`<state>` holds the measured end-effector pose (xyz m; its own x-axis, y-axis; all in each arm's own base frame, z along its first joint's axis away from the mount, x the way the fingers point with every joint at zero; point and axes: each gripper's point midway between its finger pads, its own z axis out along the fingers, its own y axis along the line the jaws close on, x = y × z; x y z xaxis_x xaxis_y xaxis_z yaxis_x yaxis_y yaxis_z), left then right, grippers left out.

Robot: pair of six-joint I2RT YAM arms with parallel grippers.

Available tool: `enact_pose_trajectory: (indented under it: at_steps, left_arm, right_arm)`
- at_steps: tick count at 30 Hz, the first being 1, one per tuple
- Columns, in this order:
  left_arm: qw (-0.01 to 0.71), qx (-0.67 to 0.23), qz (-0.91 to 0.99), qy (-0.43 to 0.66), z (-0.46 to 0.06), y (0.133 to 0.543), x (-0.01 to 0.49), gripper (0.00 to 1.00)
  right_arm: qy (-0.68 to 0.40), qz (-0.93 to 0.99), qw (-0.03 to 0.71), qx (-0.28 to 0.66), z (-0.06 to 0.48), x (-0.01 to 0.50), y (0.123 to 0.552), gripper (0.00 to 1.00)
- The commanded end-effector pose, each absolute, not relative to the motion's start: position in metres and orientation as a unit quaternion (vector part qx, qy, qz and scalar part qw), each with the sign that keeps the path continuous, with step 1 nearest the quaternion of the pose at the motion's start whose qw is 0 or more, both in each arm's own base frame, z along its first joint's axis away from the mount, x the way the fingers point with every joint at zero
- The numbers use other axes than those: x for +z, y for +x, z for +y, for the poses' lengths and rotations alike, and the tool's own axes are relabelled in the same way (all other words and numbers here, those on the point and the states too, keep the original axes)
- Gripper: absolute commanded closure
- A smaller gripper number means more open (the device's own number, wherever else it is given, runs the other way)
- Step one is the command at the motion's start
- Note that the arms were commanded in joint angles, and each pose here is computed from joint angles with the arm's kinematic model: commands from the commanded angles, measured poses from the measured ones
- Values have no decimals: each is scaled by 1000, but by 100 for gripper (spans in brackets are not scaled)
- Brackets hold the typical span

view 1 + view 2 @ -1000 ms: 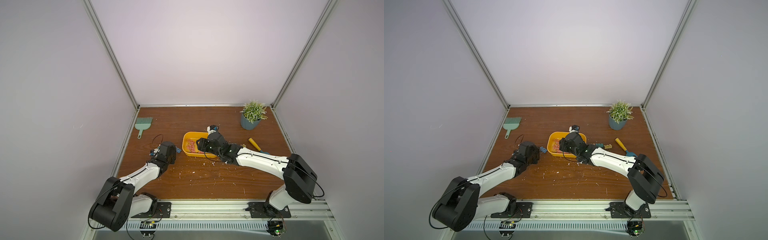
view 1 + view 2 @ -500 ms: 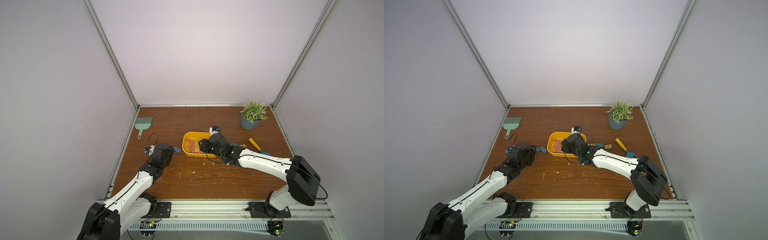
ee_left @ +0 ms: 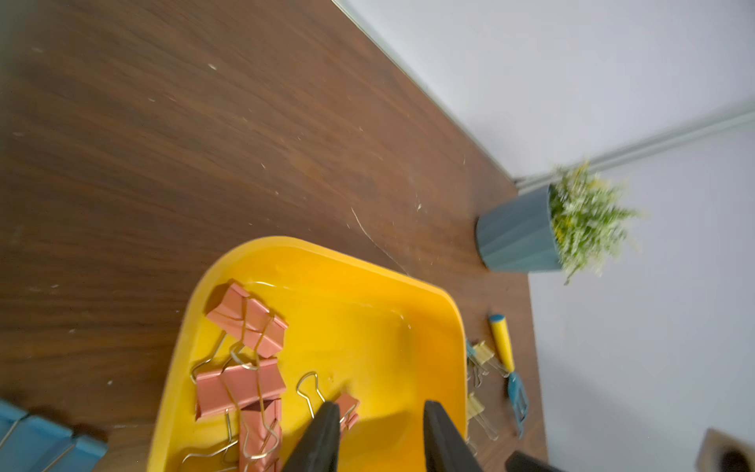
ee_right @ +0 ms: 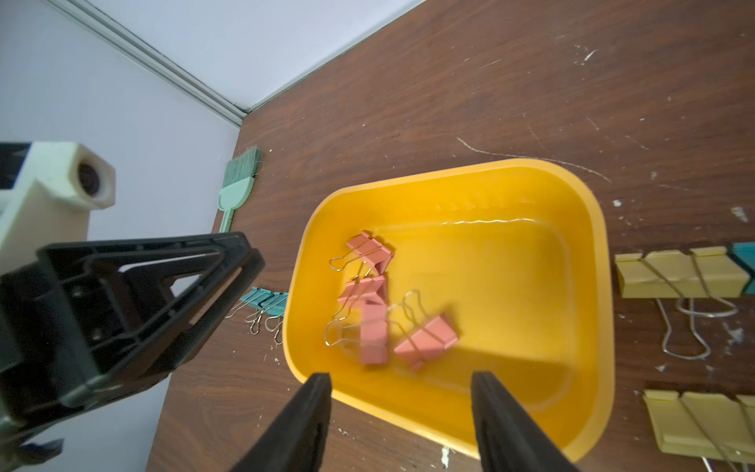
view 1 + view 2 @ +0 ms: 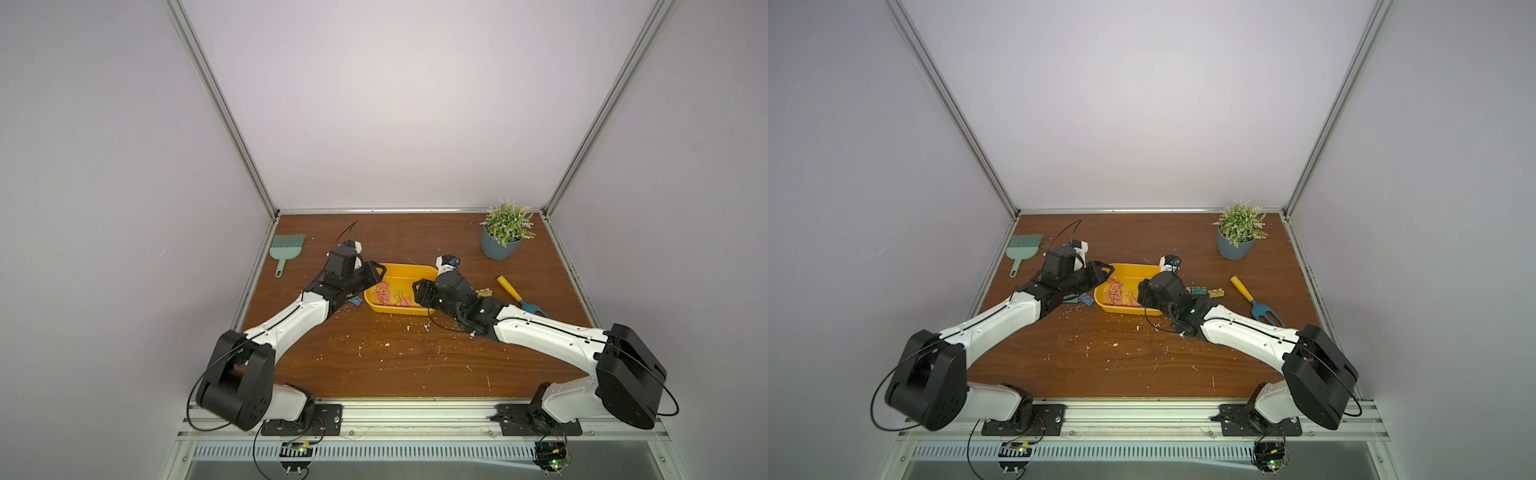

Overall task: Take out the binder clips from the storage box
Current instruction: Pick up the binder clip from the storage box.

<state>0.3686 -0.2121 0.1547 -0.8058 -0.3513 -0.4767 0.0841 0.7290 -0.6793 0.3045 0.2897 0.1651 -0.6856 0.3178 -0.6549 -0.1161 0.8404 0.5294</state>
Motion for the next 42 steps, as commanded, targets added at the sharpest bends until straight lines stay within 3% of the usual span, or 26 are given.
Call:
enact_pose_trajectory:
  at_steps: [1,4,8,13,30,42]
  left_arm:
    - [261,-320,910,26,-226,352,138,60]
    - [250,-259,931,59,-220,356,125,60]
    - [197,-242,944,108,-229,353,103,61]
    - [153,-270,940,138,-245,348,82,64]
    - [119,-293,933,172,-264,347,69,68]
    - [107,-310,928,175,-275,344,73,93]
  right_arm:
    - [70,858,419,290,281,186,309,39]
    - [73,857,421,289,275,185,309,38]
    - [69,848,426,308,273,187,308,36]
    - [67,841,427,327,275,190,307,36]
    - [77,864,387,313,285,169,313,36]
    - [84,867,381,309,285,164,314,37]
